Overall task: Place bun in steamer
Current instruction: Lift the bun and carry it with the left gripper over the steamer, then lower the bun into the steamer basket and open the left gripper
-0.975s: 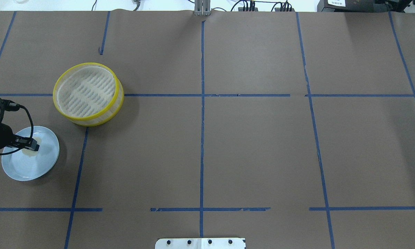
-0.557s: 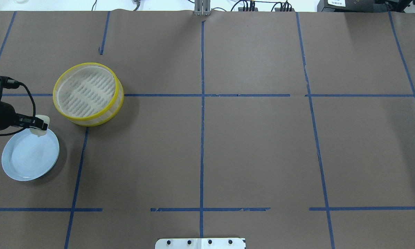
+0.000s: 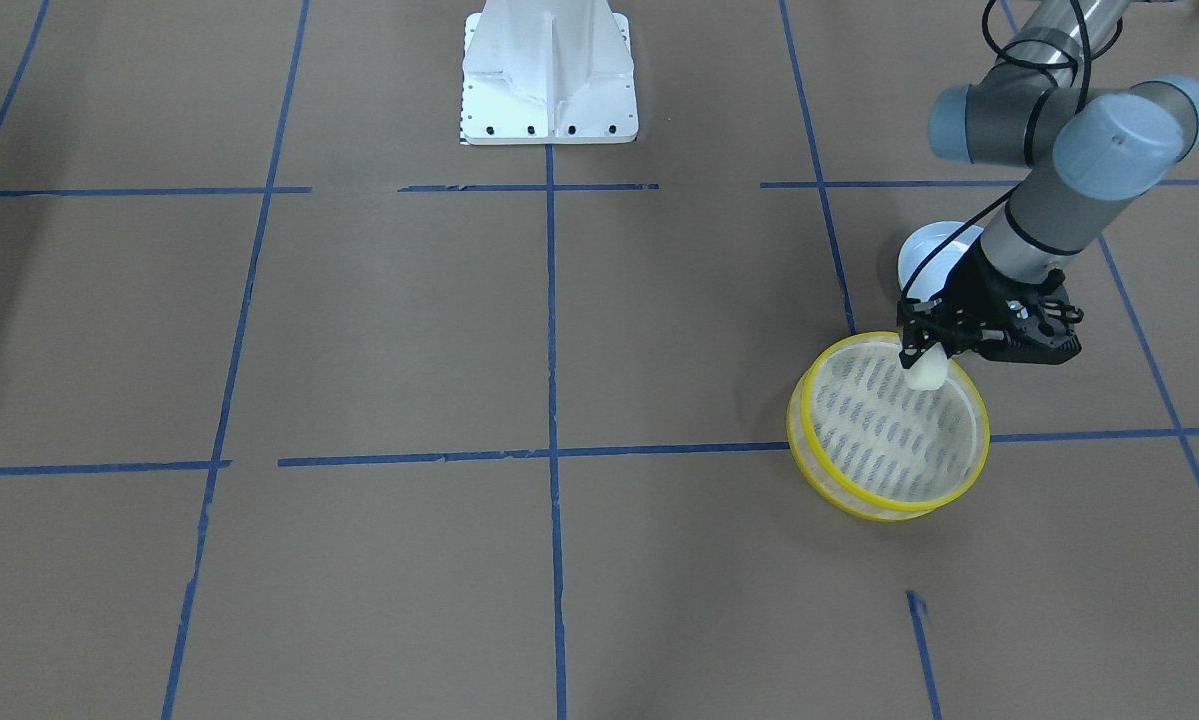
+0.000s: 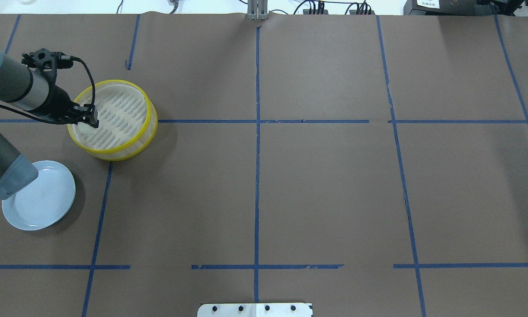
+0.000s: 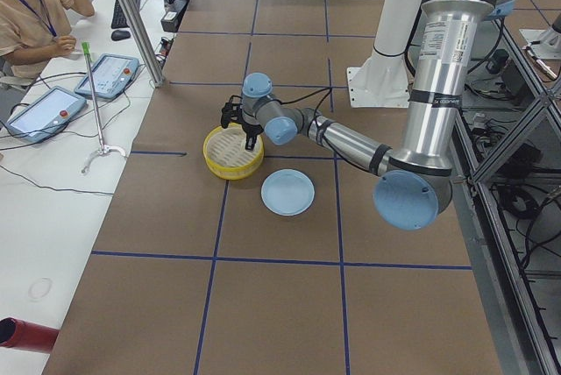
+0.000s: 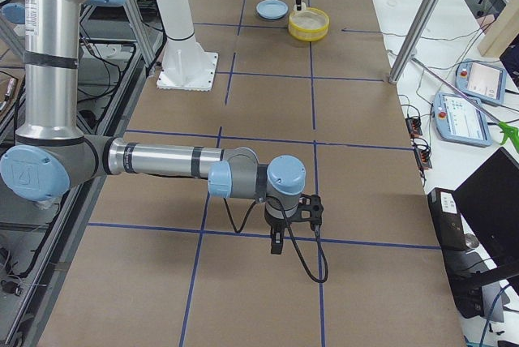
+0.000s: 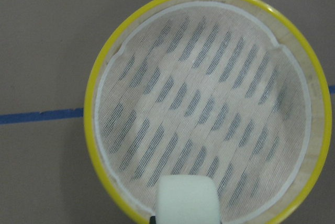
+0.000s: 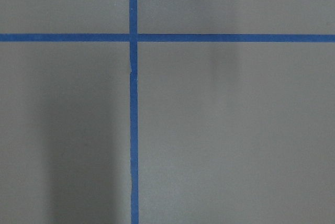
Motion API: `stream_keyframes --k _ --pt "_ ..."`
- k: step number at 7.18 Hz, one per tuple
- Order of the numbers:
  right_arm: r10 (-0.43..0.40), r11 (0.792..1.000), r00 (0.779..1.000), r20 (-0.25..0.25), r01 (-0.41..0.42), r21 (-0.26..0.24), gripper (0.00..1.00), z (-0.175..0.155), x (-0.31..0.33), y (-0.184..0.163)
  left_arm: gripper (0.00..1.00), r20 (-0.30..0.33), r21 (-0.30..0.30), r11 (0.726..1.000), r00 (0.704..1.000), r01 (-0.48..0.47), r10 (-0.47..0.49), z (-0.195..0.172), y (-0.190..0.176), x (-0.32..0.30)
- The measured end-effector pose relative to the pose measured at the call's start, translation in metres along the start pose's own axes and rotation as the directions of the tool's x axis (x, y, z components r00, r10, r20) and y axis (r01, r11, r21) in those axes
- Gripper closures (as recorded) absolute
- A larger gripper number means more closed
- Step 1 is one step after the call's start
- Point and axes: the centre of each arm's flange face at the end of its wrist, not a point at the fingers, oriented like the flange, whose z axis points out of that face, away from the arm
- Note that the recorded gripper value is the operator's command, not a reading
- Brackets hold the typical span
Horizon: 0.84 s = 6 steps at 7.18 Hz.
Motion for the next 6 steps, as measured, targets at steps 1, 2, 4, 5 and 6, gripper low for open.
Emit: stream_keyframes --k 1,2,4,5,6 --pt "0.0 1.0 1.0 0.0 0.0 0.0 0.0 0.0 0.0 0.0 0.62 0.016 -0.012 0.999 0.999 0.032 -0.032 0.015 -0.013 0.005" --pt "0.0 1.0 1.0 0.0 0.0 0.0 0.0 0.0 0.0 0.0 0.62 0.026 -0.022 0.999 0.999 0.047 -0.047 0.025 -0.019 0.007" --pt "0.0 1.0 1.0 0.0 0.0 0.0 0.0 0.0 0.0 0.0 0.61 0.036 -0.046 0.996 0.997 0.072 -0.07 0.045 -0.02 0.02" --pt "0.0 1.0 1.0 0.0 0.0 0.0 0.0 0.0 0.0 0.0 0.59 0.039 -0.053 0.996 0.996 0.076 -0.074 0.051 -0.019 0.024" --pt "0.0 1.0 1.0 0.0 0.0 0.0 0.0 0.0 0.0 0.0 0.57 0.043 -0.058 0.995 0.996 0.078 -0.075 0.054 -0.017 0.025"
